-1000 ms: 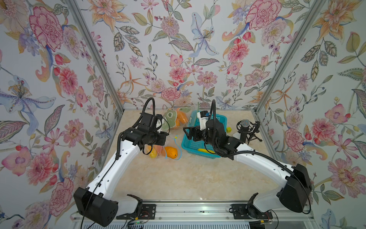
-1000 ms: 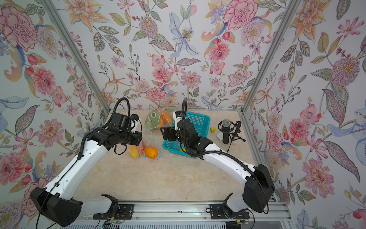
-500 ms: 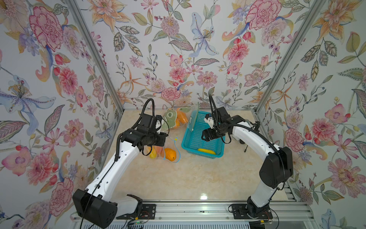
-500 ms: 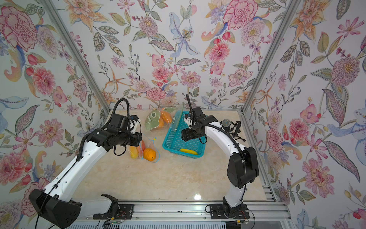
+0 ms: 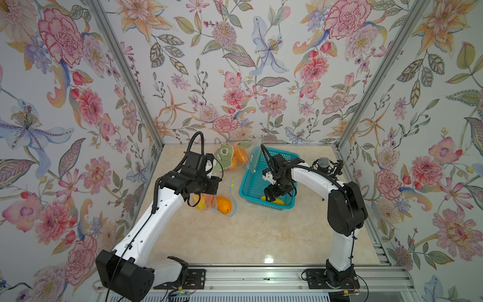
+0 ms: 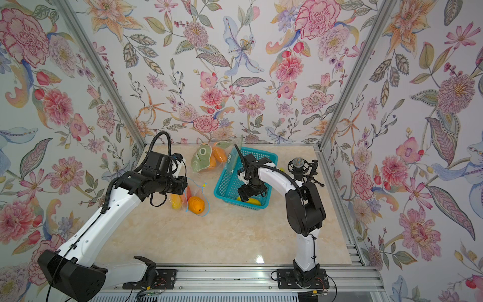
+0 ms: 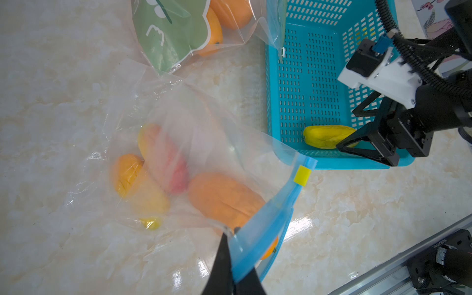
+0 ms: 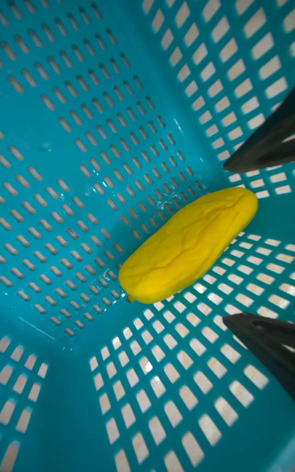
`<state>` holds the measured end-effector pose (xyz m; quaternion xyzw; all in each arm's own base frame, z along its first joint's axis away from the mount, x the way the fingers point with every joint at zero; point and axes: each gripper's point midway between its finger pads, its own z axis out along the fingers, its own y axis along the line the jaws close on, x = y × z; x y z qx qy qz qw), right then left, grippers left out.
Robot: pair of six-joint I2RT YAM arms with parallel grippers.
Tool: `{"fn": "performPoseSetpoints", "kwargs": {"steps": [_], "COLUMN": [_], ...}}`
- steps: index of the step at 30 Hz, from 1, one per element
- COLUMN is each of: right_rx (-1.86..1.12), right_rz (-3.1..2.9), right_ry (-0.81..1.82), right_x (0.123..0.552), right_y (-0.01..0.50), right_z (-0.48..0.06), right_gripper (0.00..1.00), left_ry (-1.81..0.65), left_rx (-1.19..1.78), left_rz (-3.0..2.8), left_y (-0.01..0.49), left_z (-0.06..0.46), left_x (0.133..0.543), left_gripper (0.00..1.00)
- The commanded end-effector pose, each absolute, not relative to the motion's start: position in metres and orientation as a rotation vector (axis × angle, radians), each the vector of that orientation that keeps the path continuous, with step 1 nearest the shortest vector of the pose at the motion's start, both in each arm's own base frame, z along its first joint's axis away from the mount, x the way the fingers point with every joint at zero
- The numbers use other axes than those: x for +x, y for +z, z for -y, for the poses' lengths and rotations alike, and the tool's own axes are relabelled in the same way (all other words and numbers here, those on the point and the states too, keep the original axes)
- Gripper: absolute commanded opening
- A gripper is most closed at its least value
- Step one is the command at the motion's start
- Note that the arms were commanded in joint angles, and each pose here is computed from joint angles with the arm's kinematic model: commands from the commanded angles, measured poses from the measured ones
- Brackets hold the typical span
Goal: Place the mango in a zip-top bag and seal the zipper
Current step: Pick up the mango from the basket.
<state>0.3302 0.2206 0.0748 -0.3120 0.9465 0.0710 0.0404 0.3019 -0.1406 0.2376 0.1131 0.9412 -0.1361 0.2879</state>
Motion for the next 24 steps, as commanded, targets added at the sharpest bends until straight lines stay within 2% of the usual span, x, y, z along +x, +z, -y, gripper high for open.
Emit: {"fn": "performPoseSetpoints", "kwargs": {"steps": [1,4,8,12,15,17,24], "right_rx": [-1.015,-0.983,-0.89,-0.821,-0.798,-0.778,-0.676], "right_rz": [-2.944,-2.96,-2.964,-2.95,-2.939,-2.926,-2.758], "right_ry": [0.13,0.076,0.082,0.092,0.131,0.165,0.285], "right_x": [0.325,0.334,0.349,0.36,0.364,0.366,0.374], "right_y": [0.059,0.048,0.042,0.043,0.047,0.053,0.112], "right_z": [-0.216,-0.214,-0.216,-0.217,-0.22,-0.222,-0.23], "right_gripper": [0.84,0.82,0.74,0.61,0.45,0.38,0.35], "left_ry": [-0.392,-0.396,-0.402,-0.401,-0.4,-0.402,-0.398], "left_rx": [0.288,0.288,0.283,0.281,0.28,0.28,0.281], "left_rz": [-2.493,-2.494,-2.491,-2.496,-2.501,-2.495,-2.499], "left_y": [0.242,0.242,0.243,0.242,0.24,0.242,0.241], "left_z": [0.14,0.14,0.141,0.14,0.14,0.141,0.141], "left_x": [0.301,0.301,0.301,0.3,0.3,0.3,0.303], "left_gripper": [0.0,0.0,0.0,0.0,0.0,0.0,0.0]}}
